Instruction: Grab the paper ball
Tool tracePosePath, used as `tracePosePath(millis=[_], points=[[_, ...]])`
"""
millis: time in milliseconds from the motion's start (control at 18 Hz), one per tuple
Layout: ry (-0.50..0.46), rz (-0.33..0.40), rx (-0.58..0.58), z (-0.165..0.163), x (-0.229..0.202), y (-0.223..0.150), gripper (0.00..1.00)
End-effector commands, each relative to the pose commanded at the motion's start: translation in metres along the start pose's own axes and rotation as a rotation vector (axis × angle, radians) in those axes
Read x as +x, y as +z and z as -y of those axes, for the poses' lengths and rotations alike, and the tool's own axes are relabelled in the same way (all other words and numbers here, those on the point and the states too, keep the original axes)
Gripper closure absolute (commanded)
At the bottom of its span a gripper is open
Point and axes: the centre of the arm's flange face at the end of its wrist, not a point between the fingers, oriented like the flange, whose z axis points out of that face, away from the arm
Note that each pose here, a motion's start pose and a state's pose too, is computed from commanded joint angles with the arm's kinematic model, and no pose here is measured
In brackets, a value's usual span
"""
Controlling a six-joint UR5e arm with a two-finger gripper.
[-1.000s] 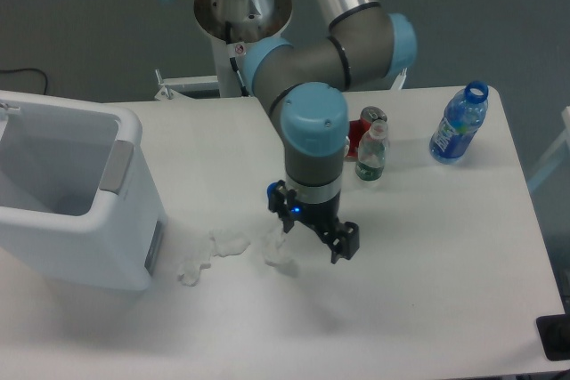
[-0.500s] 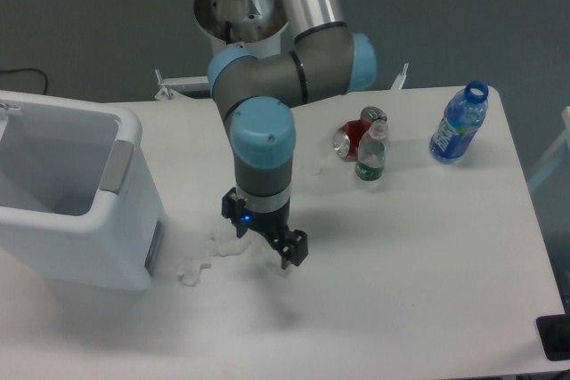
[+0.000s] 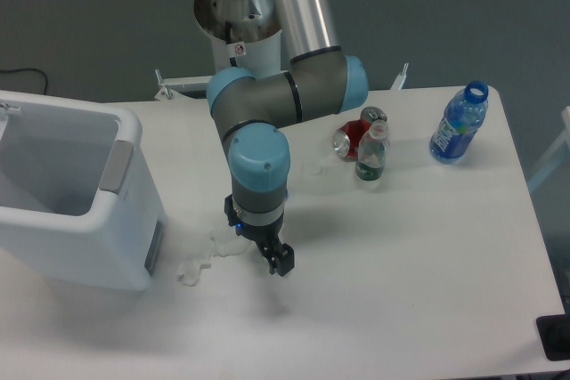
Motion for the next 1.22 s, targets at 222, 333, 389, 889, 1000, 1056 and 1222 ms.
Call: tracePosePath(millis=[222,333,389,889,1000,1056,1222], points=[[0.037,-0.018,-0.007,-0.013,0.001,0.006,0.00],[0.061,-0.029,-0.009,-0.017,0.003,0.011,0.00],[0.062,-0.032,-0.010,-0.017,0.004,0.013,0.00],[0.053,-0.068,-0.042,-0.020,0.011,0.037,0.04],[0.032,-0.069,-0.048,-0.020,0.010,0.040,0.05],[0.018,-0.065,-0.059,-0.019,0.009,0.041,0.06],[0.008,-0.060,-0.069,-0.015,0.010,0.044,0.11]])
